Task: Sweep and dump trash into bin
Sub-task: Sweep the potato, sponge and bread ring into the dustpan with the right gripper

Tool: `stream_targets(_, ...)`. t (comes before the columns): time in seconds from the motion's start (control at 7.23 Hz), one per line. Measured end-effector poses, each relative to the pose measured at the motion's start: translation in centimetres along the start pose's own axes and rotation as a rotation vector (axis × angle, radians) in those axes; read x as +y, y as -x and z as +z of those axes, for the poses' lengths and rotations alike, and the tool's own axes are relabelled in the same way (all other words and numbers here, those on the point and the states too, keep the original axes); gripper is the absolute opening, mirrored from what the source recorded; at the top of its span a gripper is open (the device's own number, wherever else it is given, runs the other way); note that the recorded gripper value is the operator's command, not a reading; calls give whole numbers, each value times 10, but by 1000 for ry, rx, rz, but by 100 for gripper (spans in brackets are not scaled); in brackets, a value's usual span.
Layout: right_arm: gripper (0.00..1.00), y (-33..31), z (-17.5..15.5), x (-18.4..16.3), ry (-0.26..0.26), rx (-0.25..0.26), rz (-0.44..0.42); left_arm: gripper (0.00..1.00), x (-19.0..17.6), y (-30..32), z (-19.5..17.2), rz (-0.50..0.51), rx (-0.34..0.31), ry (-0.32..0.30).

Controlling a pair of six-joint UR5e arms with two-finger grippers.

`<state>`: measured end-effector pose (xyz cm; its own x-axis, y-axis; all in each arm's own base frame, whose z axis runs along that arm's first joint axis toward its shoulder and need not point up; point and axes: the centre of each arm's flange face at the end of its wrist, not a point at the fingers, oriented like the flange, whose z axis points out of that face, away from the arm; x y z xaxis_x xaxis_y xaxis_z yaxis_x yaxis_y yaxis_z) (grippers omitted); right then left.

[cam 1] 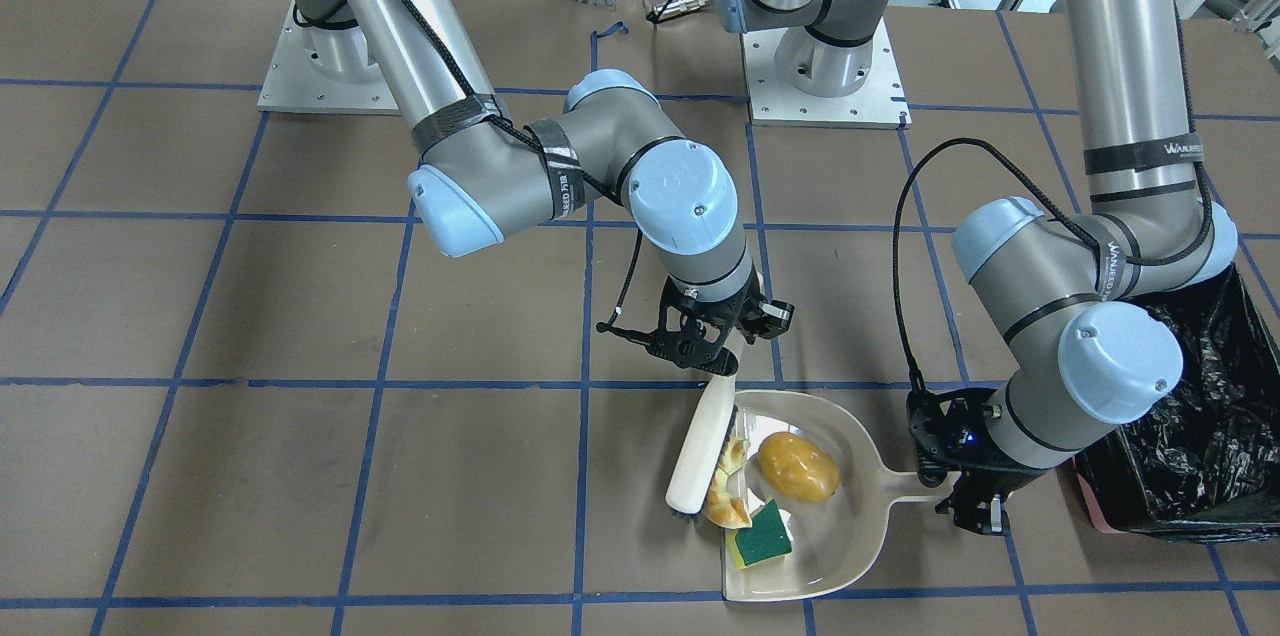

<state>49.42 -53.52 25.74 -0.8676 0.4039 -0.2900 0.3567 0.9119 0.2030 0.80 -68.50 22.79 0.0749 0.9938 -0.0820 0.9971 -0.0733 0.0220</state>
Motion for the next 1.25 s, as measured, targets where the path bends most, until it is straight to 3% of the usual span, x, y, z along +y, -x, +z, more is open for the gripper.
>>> stream_targets(0.42,0,17,-10,11,42,-80,69,40,0,0,1,2,1,-2)
stream_targets(0.55,0,21,-17,13,35,-79,62,40,0,0,1,3,1,-3)
stream_targets(0.69,0,19,-25,10,17,-50,33,40,0,0,1,3,1,-3)
stream_targets(0.97,0,2,-33,-7,-39,62,-96,40,0,0,1,2,1,-3)
stream_targets(1.25,0,-15,-18,-29,-79,175,-228,40,0,0,2,1,2,-3)
